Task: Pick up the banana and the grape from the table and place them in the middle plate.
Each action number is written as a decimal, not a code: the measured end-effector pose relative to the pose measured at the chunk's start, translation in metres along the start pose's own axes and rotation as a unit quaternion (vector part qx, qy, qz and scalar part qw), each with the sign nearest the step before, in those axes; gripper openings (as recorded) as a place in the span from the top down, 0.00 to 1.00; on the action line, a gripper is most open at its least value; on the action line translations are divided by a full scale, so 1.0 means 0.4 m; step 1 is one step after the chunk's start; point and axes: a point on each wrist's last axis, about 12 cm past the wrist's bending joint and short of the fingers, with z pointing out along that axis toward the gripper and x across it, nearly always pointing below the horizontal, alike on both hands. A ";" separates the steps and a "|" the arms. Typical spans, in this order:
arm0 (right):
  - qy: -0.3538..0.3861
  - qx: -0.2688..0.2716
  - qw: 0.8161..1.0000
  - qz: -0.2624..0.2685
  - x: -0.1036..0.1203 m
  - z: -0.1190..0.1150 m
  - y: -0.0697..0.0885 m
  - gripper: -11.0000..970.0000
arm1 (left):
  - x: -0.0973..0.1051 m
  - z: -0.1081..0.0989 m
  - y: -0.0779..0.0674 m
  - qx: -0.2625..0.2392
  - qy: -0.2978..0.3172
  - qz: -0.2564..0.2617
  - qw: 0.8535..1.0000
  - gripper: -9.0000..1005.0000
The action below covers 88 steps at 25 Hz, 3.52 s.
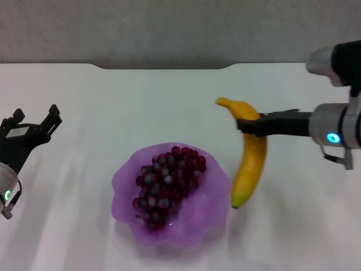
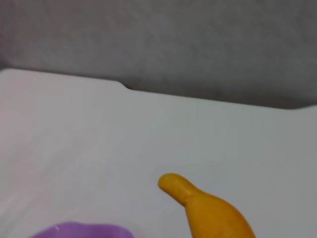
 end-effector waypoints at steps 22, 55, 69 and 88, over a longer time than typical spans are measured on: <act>-0.008 -0.065 0.993 -0.095 0.023 0.161 0.154 0.36 | -0.005 0.020 -0.022 0.011 0.002 0.001 1.000 0.11; -0.108 0.024 0.974 -0.196 0.046 0.114 0.126 0.08 | 0.000 0.010 -0.010 0.000 0.004 -0.003 1.000 0.11; -0.148 0.268 0.935 -0.179 0.180 0.044 -0.045 0.09 | 0.007 0.001 0.001 -0.006 0.008 -0.004 1.000 0.11; -0.339 0.251 0.906 -0.039 0.332 -0.064 -0.150 0.09 | 0.010 0.002 -0.007 -0.002 0.009 -0.003 1.000 0.11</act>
